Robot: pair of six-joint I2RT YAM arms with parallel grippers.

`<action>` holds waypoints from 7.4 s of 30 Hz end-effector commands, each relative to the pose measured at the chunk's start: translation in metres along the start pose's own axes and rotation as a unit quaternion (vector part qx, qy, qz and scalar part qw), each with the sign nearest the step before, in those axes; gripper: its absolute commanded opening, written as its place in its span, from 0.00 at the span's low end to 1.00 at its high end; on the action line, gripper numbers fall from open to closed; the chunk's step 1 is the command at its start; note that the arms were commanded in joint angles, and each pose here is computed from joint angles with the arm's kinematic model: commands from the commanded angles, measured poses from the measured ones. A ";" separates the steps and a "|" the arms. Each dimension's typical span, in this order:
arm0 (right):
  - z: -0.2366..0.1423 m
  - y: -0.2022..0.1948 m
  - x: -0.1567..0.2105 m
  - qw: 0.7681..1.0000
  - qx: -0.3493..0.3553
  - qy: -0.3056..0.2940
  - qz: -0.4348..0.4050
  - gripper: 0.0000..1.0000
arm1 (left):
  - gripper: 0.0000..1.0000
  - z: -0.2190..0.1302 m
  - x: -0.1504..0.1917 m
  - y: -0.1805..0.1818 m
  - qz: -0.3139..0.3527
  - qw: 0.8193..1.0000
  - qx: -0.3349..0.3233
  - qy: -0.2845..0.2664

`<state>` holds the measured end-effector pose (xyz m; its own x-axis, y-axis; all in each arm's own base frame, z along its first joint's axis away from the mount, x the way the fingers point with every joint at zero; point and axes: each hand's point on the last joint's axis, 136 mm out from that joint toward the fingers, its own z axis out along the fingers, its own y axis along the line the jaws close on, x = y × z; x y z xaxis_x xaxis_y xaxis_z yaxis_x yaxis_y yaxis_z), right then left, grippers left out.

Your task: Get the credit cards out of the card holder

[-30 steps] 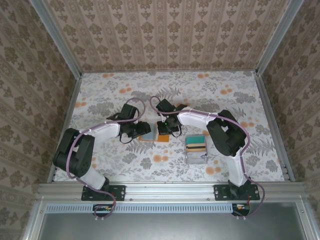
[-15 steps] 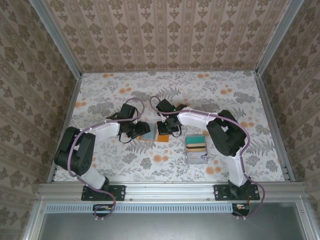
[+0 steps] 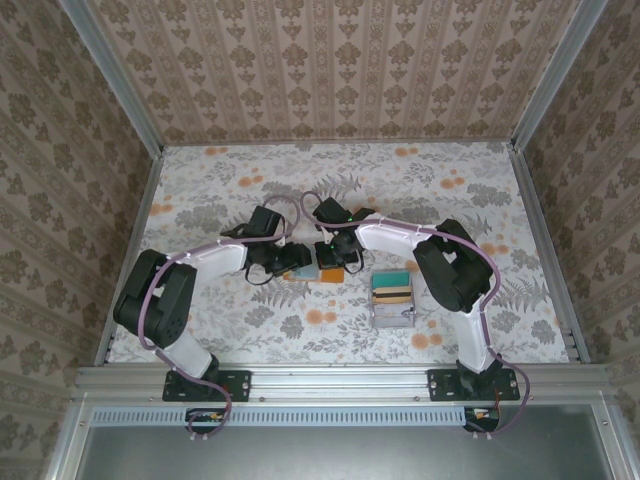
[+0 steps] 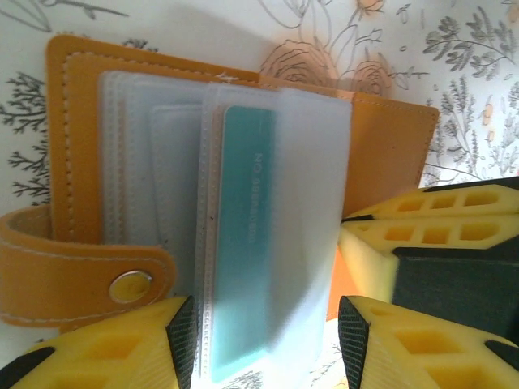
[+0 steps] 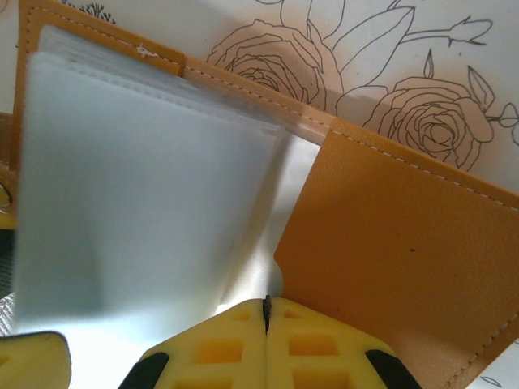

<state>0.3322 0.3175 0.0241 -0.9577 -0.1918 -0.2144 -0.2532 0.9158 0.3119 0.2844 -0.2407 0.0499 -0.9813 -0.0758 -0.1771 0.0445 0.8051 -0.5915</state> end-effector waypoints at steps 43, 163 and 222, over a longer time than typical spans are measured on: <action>-0.008 -0.061 0.001 0.995 0.053 -0.015 0.080 0.09 | 0.53 -0.001 -0.014 -0.005 0.016 1.000 -0.007 -0.010; -0.009 0.021 -0.024 0.979 -0.167 -0.007 0.113 0.22 | 0.08 0.005 0.004 0.046 -0.009 0.997 -0.078 0.018; -0.005 0.013 -0.019 0.977 -0.176 0.009 0.124 0.00 | 0.14 -0.016 -0.007 0.039 -0.012 0.998 -0.065 -0.005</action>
<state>0.3495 0.3260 0.0301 -0.9967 0.0321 -0.0751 -0.0245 0.7601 0.6494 0.2910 -0.1986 0.0287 -0.9796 -0.1185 -0.1623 -0.0234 0.8692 -0.4938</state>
